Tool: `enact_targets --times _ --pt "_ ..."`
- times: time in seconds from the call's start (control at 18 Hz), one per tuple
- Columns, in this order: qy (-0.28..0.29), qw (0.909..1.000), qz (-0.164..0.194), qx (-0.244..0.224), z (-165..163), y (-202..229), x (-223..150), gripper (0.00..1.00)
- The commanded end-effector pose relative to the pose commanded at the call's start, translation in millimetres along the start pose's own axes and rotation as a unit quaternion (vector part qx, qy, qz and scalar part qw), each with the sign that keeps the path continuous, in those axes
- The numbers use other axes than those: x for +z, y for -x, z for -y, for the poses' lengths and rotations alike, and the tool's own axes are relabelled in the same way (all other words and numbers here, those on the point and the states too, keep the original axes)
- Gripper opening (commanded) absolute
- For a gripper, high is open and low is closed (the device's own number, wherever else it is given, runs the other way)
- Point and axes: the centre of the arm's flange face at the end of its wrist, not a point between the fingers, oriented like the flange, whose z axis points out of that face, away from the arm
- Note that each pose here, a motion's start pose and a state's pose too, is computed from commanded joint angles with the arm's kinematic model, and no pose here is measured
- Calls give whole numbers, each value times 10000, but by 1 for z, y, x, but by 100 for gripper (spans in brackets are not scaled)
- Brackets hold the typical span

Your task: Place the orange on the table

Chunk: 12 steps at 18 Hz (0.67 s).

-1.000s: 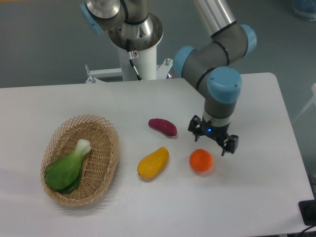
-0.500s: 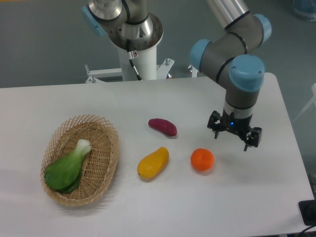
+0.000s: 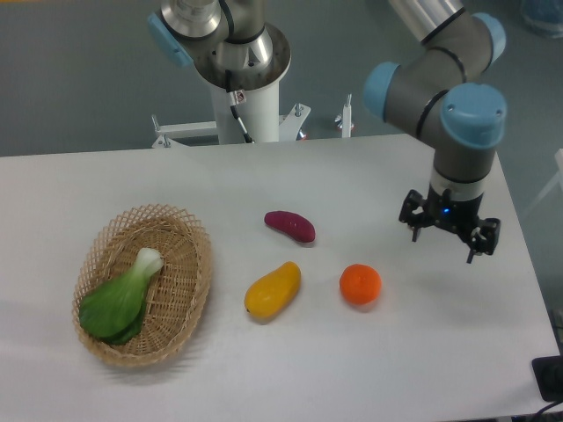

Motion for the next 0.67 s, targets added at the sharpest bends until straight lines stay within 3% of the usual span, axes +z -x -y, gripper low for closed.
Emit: enact_targets --times 0.17,0.33,0.67 --pt "66 9999 -117 2 -7 11 -2 100" --pt "91 9992 -166 353 -17 16 -2 100" --pt "108 9991 -187 376 -17 13 0 100"
